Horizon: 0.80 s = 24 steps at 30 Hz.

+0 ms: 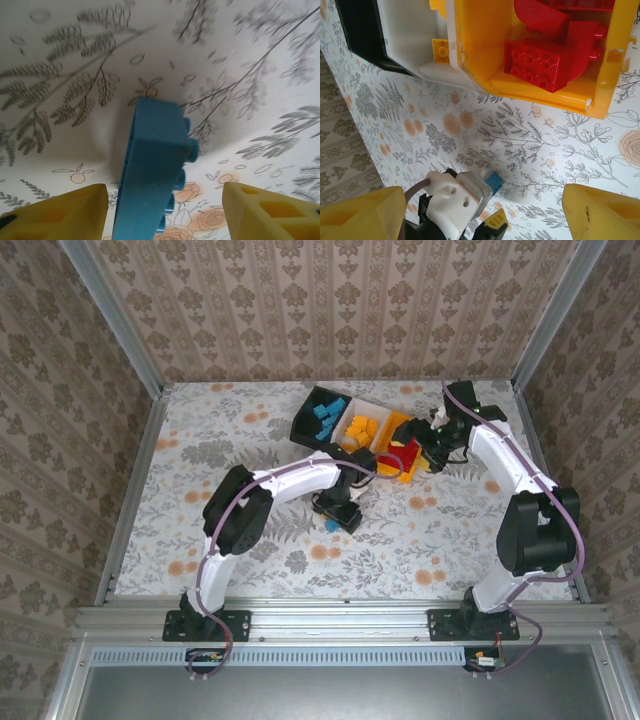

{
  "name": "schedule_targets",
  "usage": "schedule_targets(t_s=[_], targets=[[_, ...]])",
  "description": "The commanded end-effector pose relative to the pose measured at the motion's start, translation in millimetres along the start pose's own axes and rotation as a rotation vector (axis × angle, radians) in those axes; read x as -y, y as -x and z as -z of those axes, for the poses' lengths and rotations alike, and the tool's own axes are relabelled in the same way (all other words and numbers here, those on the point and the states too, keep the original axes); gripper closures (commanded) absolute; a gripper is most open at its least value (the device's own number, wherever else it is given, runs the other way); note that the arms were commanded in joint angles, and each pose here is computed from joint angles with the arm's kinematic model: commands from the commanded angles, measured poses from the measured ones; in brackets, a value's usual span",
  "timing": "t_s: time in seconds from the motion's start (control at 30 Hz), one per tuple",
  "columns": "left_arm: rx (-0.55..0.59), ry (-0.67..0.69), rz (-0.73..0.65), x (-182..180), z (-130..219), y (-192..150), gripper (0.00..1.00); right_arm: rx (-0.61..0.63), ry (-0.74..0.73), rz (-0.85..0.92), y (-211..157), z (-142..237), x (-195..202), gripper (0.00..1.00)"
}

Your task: Sort the legos into containers by color

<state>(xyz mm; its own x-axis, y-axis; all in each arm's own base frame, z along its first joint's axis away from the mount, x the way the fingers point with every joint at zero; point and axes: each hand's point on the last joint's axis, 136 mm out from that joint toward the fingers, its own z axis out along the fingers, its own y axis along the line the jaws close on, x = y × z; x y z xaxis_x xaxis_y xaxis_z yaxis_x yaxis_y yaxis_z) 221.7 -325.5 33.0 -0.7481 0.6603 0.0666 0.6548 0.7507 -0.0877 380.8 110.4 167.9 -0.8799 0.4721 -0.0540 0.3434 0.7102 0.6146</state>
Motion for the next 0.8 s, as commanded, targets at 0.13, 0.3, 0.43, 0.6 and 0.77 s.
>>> schedule_targets(t_s=[0.13, 0.3, 0.43, 0.6, 0.77], targets=[[-0.008, 0.022, -0.010, -6, -2, -4, 0.56, -0.019, -0.002, -0.022, -3, -5, 6, 0.17], [0.004, -0.006, 0.012, -10, 3, 1, 0.71, -0.016, -0.005, -0.028, -4, -6, 10, 0.17], [0.027, -0.059, 0.069, -16, 12, 4, 0.79, -0.017, -0.008, -0.038, -4, -5, 13, 0.17], [0.133, -0.187, 0.224, -39, 44, 26, 0.83, 0.006, -0.016, -0.043, -3, 2, 20, 0.17], [0.326, -0.351, 0.440, -78, 101, 66, 0.83, 0.007, -0.015, -0.057, -4, 4, 24, 0.17]])
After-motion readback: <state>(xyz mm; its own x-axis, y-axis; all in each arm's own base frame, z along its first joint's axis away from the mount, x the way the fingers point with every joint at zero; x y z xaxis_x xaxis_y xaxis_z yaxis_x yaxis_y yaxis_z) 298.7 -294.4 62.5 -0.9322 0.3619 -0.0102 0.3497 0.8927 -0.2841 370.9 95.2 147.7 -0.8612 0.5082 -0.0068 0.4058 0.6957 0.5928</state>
